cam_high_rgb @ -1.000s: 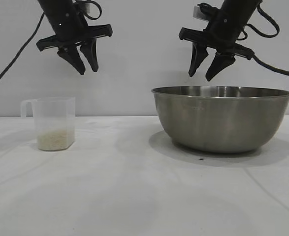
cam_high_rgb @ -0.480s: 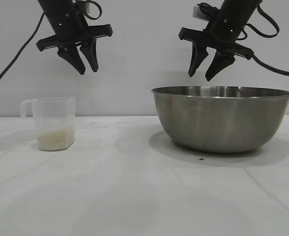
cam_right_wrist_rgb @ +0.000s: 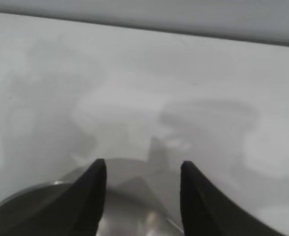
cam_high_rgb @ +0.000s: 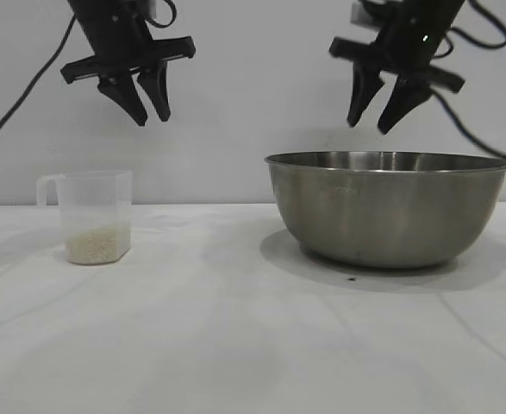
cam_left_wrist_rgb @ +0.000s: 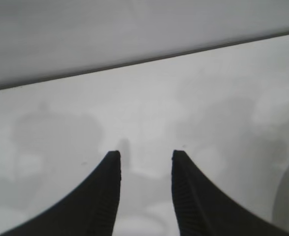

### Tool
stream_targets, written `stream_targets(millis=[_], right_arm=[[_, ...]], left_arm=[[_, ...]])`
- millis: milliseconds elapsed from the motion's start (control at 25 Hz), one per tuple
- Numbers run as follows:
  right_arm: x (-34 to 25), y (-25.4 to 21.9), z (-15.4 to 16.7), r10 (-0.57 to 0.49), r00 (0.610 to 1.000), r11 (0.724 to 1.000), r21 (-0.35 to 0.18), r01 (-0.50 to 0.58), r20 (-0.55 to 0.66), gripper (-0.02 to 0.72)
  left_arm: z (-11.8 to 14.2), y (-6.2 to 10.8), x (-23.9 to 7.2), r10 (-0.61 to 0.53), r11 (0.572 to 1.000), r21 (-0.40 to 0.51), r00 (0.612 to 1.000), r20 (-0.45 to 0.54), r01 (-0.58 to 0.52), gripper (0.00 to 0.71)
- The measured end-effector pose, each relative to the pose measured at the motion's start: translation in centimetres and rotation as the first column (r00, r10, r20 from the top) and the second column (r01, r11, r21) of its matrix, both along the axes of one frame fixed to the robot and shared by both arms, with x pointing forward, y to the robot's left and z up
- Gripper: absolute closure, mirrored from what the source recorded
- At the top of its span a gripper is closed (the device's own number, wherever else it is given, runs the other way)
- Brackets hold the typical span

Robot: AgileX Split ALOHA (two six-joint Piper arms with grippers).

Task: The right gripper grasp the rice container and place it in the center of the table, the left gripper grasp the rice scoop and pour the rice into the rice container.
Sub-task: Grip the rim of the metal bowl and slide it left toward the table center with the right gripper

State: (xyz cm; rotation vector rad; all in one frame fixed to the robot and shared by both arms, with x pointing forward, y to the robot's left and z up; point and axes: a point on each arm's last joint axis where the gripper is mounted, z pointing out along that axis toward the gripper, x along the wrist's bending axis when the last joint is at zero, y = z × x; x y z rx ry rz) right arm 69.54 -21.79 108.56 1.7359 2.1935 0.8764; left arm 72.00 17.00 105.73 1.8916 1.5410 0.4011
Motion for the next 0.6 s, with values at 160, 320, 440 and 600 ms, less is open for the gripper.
stream_targets(millis=[160, 320, 440, 600], right_arm=[[-1.4, -0.3, 2.6, 0.003, 0.999, 1.000, 0.001, -0.004, 0.046, 0.406], [-3.0, -0.6, 2.0, 0.001, 0.999, 1.000, -0.009, -0.001, 0.035, 0.406], [-4.4, -1.0, -0.4, 0.022, 0.999, 0.999, -0.044, -0.020, 0.046, 0.406], [-6.8, -0.5, -2.8, 0.102, 0.982, 0.993, -0.072, -0.092, 0.161, 0.406]], left_arm=[[3.8, 0.1, -1.2, -0.042, 0.999, -0.007, 0.994, 0.101, 0.043, 0.454], [6.5, 0.4, -2.3, -0.063, 0.998, 0.005, 0.983, 0.175, 0.063, 0.454], [5.5, 0.6, -2.6, -0.065, 0.998, 0.019, 0.979, 0.195, 0.062, 0.454], [0.1, 1.4, -4.3, -0.040, 0.998, 0.050, 0.974, 0.225, 0.029, 0.454]])
